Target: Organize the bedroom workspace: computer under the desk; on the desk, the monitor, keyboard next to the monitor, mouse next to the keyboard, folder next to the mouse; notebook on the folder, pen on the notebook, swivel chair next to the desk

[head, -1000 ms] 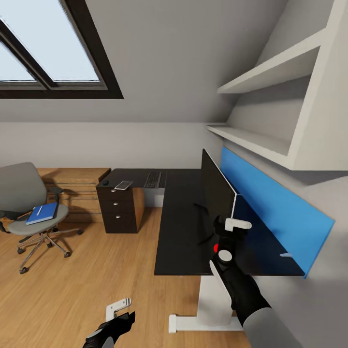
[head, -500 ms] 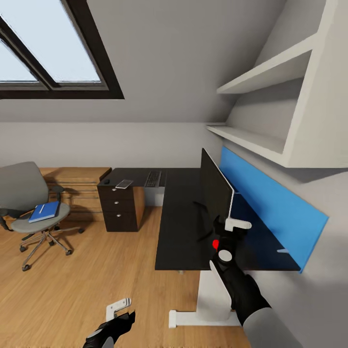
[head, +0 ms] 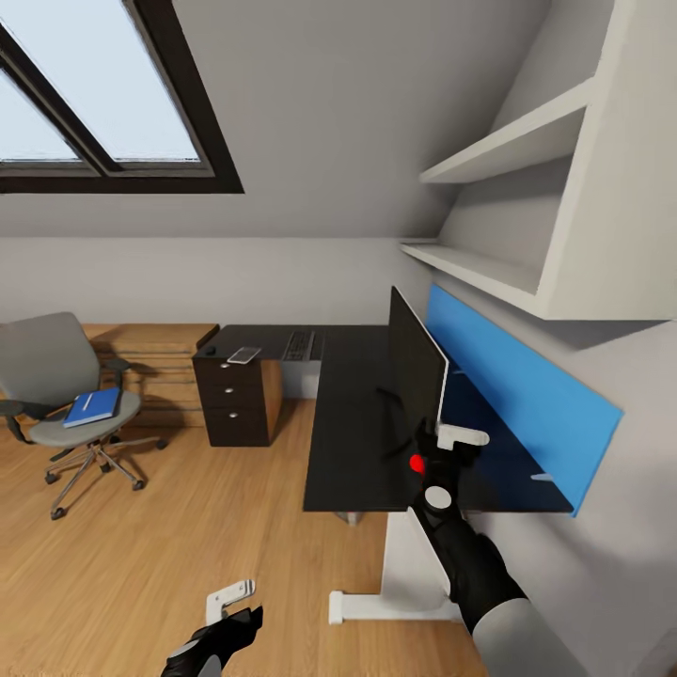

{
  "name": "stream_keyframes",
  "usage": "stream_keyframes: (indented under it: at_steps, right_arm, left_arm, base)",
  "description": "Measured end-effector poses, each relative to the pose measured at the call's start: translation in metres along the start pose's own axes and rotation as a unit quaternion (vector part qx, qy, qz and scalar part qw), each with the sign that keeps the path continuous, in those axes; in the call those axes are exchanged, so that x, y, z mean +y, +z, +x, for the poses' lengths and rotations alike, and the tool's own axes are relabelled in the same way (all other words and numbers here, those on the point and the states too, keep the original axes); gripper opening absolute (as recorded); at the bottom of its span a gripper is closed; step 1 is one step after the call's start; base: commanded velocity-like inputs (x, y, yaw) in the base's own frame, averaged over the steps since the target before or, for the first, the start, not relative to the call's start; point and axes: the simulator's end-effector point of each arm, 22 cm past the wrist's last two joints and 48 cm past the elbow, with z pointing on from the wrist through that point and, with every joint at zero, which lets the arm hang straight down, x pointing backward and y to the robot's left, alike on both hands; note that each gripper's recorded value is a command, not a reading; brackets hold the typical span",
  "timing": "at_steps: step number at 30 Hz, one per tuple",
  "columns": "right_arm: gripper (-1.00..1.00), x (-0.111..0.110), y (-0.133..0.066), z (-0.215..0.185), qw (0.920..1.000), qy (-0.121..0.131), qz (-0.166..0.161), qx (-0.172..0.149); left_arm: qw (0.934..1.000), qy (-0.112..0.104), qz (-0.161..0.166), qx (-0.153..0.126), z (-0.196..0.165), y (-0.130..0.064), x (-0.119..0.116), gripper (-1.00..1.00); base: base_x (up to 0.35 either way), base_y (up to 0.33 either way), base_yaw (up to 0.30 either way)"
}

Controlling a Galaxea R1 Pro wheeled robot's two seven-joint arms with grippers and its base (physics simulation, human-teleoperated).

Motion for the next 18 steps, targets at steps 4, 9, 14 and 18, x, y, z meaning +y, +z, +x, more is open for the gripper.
stream_keyframes:
  at_steps: [4, 9, 14, 18]
  right_arm:
    - [1.00, 0.0000, 0.0000, 0.0001, 1.0000, 0.000, 0.000, 0.000]
    - [1.00, 0.0000, 0.0001, 0.0001, 1.0000, 0.000, 0.000, 0.000]
    - [1.00, 0.0004, 0.0000, 0.0001, 1.0000, 0.000, -0.001, 0.000]
    - [1.00, 0.0010, -0.0002, 0.0000, 1.0000, 0.000, -0.001, 0.000]
  left_arm:
    - [1.0000, 0.000, 0.000, 0.000, 0.0000, 0.0001, 0.0002, 1.00]
    - [1.0000, 0.000, 0.000, 0.000, -0.0001, 0.0001, 0.0002, 1.00]
    - [1.0000, 0.000, 0.000, 0.000, 0.0002, 0.0001, -0.0003, 1.00]
    - [1.0000, 0.000, 0.001, 0.001, 0.0005, 0.0000, -0.0011, 1.00]
  base:
    - [-0.322, 0.000, 0.000]
    - [-0.333, 0.000, 0.000]
    - [-0.335, 0.000, 0.000]
    - [-0.336, 0.000, 0.000]
